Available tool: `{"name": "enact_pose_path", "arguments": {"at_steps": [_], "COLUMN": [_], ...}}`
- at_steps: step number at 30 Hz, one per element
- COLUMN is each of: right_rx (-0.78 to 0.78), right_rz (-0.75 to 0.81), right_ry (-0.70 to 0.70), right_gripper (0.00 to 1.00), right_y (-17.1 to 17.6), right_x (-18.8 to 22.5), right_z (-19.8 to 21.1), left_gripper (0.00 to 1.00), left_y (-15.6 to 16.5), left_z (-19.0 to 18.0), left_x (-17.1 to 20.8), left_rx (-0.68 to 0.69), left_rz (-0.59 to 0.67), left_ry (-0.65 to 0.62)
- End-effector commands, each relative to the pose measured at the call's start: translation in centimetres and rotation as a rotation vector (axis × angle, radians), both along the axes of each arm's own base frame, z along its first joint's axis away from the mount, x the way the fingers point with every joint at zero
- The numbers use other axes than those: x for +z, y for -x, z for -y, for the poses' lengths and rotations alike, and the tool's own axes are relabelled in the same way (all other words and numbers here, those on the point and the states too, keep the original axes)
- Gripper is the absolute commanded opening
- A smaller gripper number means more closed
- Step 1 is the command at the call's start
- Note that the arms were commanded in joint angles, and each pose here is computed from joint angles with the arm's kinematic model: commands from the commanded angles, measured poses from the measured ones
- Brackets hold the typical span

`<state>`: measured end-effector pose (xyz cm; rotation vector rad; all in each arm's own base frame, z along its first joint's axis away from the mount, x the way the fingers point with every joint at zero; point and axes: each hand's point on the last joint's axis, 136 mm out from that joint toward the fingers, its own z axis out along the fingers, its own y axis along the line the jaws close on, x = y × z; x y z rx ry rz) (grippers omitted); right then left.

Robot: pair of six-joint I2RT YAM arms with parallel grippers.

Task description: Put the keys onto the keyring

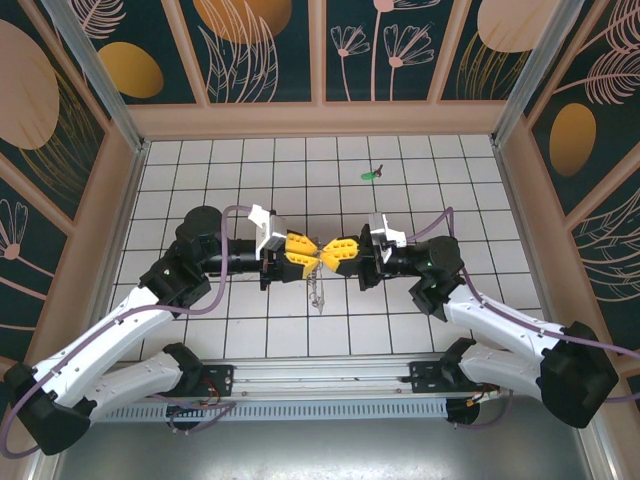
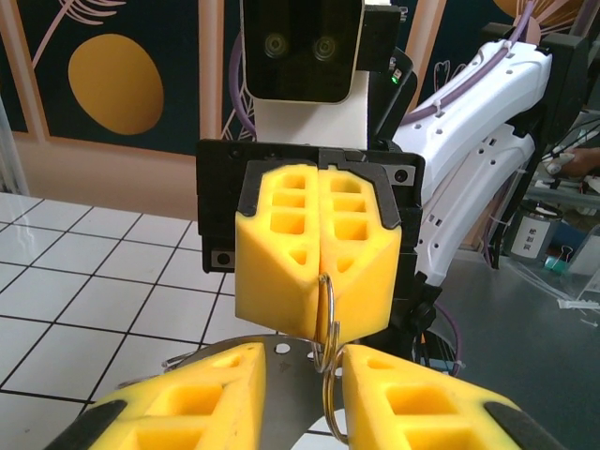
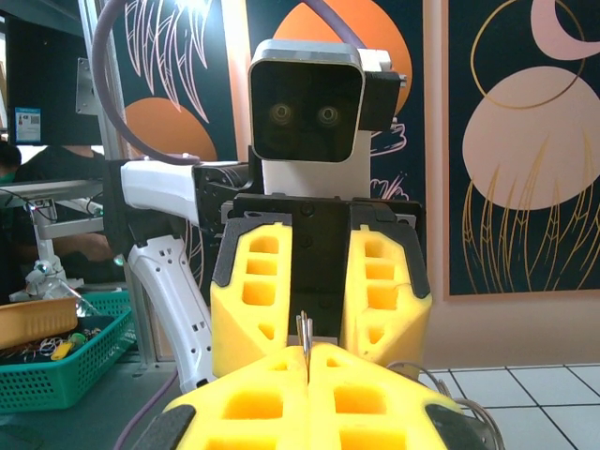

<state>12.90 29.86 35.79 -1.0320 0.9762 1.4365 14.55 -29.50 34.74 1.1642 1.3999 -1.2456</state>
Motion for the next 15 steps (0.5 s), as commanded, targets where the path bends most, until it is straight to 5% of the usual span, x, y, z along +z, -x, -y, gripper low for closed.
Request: {"name": "enact_pose_path", "arguments": {"at_steps": [1, 6, 15], "right_rx": [-0.014, -0.017, -0.011], "right_rz": [0.034, 0.036, 0.036], "right_ry": [-0.04, -0.026, -0.02], "right_gripper": [0.0, 0.0, 0.0], "right_y": [0.08, 0.0, 0.02], "right_x": [0.68, 0.47, 0.36], "right_z": [0.44, 0.32, 0.23], "left_gripper": [0.24, 0.11, 0.12], "left_y": [0.25, 0.24, 0.14], "left_z": [0.15, 0.07, 0.33], "left_x": [2.08, 2.44, 2.18], "left_rx": [-0.014, -0.009, -0.017], "left_rz": [0.045, 0.055, 0.048], "left_ry": [0.047, 0.046, 0.039]}}
